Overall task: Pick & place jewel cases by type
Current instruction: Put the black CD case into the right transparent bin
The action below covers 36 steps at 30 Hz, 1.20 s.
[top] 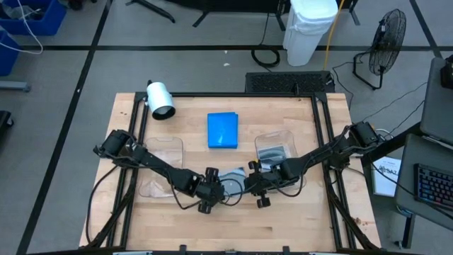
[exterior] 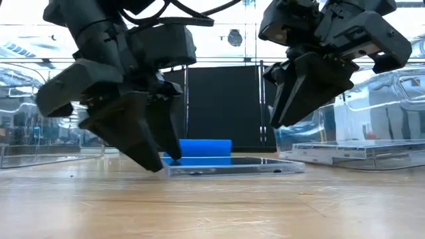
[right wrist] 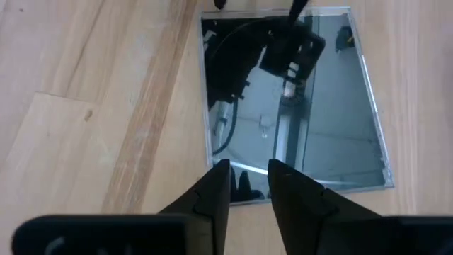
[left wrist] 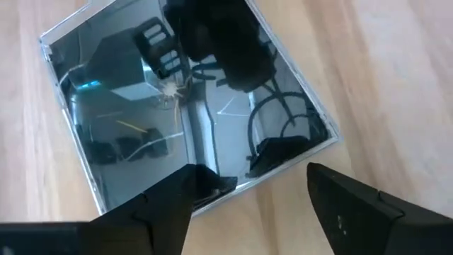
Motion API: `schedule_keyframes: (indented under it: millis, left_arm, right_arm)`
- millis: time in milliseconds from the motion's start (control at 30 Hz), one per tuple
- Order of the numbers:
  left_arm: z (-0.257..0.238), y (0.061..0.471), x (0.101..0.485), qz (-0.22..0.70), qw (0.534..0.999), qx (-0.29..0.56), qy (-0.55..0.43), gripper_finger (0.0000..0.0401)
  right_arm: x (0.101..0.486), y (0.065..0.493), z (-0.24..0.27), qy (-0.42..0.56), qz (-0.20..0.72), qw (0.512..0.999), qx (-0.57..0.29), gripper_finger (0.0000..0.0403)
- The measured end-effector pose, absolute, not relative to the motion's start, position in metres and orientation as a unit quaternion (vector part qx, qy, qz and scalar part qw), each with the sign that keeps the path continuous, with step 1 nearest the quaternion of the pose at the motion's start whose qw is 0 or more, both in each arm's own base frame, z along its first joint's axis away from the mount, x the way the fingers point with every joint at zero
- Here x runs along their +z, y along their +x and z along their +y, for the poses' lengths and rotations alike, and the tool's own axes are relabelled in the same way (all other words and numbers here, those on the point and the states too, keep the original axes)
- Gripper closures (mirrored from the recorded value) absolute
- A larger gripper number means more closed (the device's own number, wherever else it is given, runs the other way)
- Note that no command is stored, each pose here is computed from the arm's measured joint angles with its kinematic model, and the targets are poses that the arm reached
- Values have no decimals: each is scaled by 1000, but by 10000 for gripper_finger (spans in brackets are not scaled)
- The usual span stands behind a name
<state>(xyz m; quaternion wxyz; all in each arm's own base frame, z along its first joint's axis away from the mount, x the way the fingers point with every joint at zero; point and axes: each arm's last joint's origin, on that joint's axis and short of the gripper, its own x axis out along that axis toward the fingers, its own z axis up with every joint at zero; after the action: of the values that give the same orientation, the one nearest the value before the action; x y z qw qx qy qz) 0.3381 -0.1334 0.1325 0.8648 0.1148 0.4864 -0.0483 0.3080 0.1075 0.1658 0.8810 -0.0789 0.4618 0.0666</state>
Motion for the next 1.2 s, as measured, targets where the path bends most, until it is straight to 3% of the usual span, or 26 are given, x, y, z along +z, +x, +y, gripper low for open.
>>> schedule_keyframes:
  millis: [300,633,933,1200]
  left_arm:
    - [-121,350,116,474,860,-26,187,187]
    - [-123,364,101,430,878,-33,209,383]
    - [-129,362,103,417,877,0,240,398]
    - [-140,349,123,407,866,33,288,400]
  right_arm:
    - [165,307,112,-81,457,883,73,311]
    - [185,300,119,-75,422,899,87,312]
    - [215,286,130,-64,373,921,88,317]
    - [215,283,131,-69,378,921,65,328]
